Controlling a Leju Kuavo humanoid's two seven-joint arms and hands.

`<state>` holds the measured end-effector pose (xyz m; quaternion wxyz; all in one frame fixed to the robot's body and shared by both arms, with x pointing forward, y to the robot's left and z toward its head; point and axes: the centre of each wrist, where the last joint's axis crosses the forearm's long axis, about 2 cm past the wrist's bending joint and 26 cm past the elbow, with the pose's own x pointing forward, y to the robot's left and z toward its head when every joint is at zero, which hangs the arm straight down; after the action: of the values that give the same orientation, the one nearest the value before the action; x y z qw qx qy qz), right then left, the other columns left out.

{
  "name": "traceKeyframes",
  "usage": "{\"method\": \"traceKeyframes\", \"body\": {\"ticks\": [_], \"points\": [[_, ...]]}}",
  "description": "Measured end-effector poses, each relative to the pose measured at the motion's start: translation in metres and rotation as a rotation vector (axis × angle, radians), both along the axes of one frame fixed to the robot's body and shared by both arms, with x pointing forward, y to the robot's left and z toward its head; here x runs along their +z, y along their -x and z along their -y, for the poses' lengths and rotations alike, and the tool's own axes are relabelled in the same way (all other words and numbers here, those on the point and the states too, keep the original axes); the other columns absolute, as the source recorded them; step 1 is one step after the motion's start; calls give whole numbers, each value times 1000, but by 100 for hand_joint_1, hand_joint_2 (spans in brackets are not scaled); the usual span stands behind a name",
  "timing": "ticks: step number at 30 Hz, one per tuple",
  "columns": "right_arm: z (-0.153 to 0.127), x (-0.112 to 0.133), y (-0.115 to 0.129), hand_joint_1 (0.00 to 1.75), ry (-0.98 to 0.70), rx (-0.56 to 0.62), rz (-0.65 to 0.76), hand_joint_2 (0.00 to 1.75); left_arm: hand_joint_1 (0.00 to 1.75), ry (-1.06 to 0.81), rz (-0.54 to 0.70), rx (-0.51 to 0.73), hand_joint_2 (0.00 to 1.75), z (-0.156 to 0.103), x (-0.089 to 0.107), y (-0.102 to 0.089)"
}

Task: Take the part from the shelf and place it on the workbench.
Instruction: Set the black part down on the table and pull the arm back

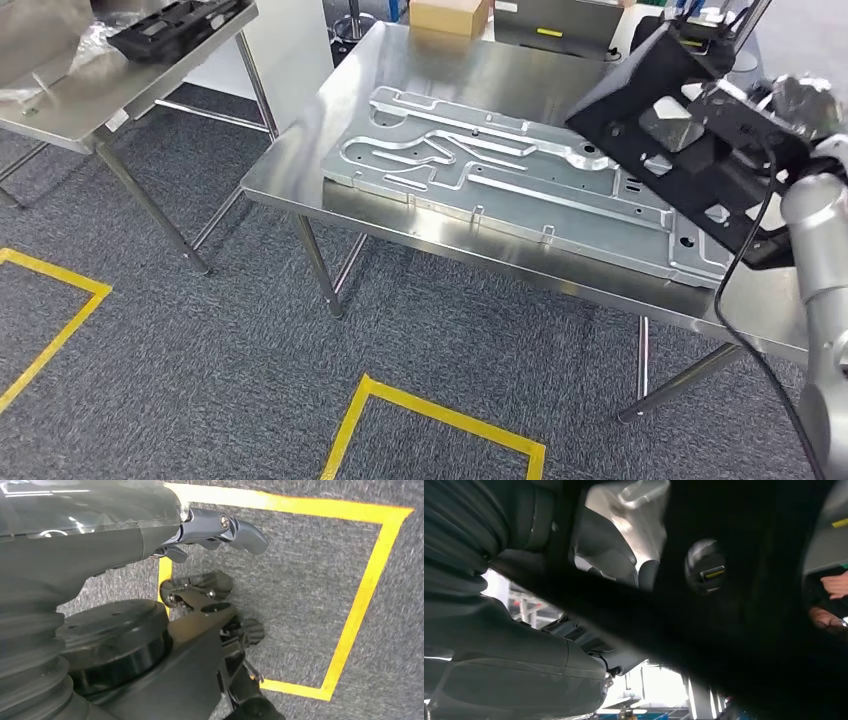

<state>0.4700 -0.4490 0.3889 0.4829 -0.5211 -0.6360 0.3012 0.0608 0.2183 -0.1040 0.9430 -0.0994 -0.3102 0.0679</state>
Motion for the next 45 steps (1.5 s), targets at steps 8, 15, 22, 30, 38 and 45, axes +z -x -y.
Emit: {"method": "traceKeyframes", "body": {"ticks": [8,15,22,30,38,45], "points": [[-11,55,-14,175,66,13,-46,175,0,-3,-9,-4,175,-3,0,-5],[-9,39,-17,175,57,67,-92,175,0,-12,-25,13,175,-6,-2,7],[18,6,-8,175,40,41,-108,175,0,-8,-20,25,175,-3,-1,6],[22,-53,3,175,-67,115,-197,175,0,2,-19,70,175,-1,-2,11],[-5,-102,8,175,-157,194,-241,175,0,-6,-28,68,175,0,-1,9],[-95,-130,-7,175,-117,334,-284,175,0,-1,-21,58,175,4,1,-3]]}}
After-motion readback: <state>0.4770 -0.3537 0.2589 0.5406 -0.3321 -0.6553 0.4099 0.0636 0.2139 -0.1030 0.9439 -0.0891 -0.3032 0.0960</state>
